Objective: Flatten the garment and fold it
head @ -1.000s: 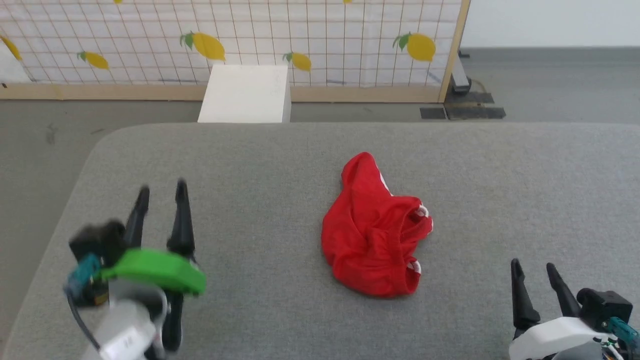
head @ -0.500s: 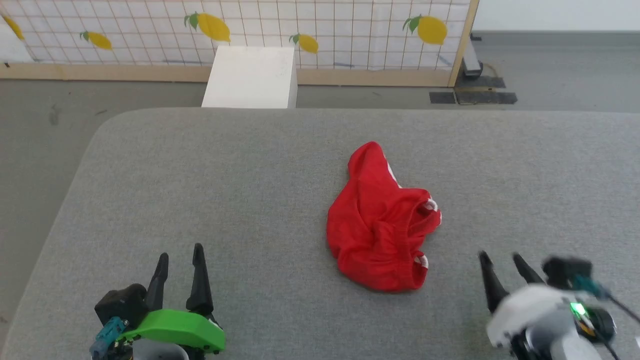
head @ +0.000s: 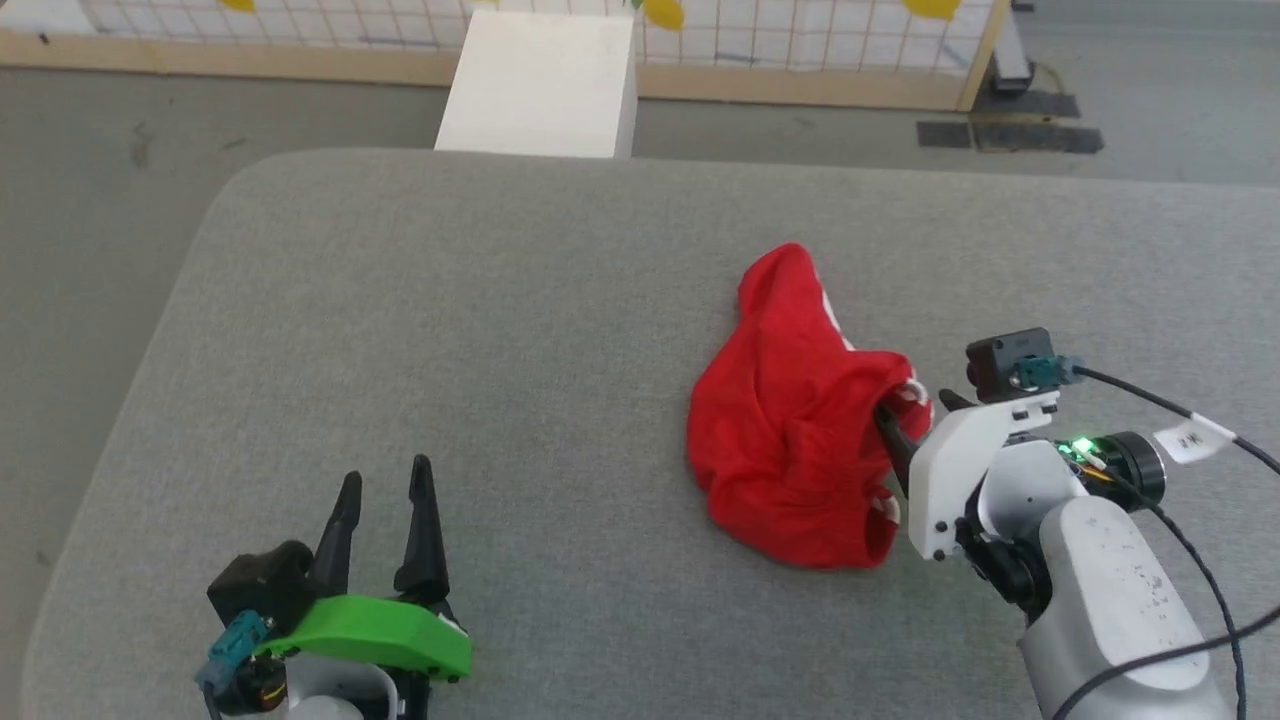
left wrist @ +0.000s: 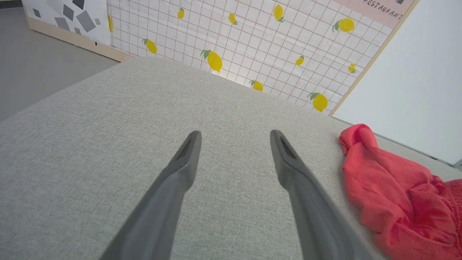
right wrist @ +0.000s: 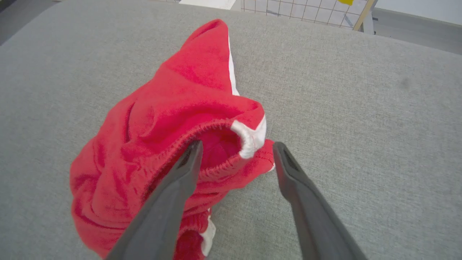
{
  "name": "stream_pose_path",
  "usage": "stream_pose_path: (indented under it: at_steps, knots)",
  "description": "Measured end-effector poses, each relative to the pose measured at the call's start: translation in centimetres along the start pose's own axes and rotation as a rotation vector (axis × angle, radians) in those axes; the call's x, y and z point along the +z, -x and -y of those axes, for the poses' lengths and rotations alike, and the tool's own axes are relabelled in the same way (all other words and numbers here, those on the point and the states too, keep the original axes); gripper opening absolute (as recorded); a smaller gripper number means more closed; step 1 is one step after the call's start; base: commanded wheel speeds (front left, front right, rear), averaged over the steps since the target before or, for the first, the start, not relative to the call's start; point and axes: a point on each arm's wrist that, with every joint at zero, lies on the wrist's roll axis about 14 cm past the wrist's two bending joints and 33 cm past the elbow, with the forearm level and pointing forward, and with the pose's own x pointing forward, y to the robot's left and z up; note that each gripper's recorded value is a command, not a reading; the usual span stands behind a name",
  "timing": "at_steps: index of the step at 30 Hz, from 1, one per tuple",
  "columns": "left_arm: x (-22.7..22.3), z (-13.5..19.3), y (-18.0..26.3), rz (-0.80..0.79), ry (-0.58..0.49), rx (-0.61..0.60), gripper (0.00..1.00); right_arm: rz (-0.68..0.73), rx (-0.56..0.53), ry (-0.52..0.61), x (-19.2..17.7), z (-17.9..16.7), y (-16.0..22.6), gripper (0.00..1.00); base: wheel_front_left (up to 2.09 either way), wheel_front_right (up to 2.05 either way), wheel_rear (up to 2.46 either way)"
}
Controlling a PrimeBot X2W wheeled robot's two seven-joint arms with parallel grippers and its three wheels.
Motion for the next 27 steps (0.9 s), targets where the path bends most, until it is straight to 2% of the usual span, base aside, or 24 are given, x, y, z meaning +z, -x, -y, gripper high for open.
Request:
stream_pose_path:
  at_steps: [5,6,7,8,14,17,23,27]
  knots:
    - [-0.4,-0.6,-0.3,-0.009,0.000,0.019,1.00,-0.075,0.002,0.024,-1.7,-0.1,-1.1,1.00,0.00,0.00,0.00]
    - [-0.4,-0.7,-0.3,-0.010,0.004,0.023,1.00,-0.083,0.003,0.021,-1.9,-0.1,-1.3,0.47,0.00,0.00,0.00]
    - [-0.5,-0.8,-0.4,-0.010,0.005,0.029,1.00,-0.091,0.005,0.020,-2.1,-0.1,-1.5,0.12,0.00,0.00,0.00]
    - [-0.5,-0.9,-0.5,-0.010,0.003,0.030,1.00,-0.094,0.007,0.018,-2.2,-0.2,-1.6,0.00,0.00,0.00,0.00]
    - [-0.5,0.1,-1.3,-0.006,-0.011,-0.013,1.00,0.007,-0.030,-0.053,0.2,1.8,-0.9,0.00,0.00,0.00,0.00]
    - [-0.4,0.6,-1.4,-0.004,-0.009,-0.029,1.00,0.043,-0.097,-0.090,0.4,4.6,0.8,0.00,0.00,0.00,0.00]
    - [-0.8,1.6,-1.4,-0.015,0.000,-0.064,1.00,-0.044,-0.328,-0.180,-5.1,12.4,6.7,0.00,0.00,0.00,0.00]
    - [-1.2,2.1,-1.6,-0.024,0.003,-0.081,1.00,-0.154,-0.412,-0.247,-9.7,14.1,9.5,0.00,0.00,0.00,0.00]
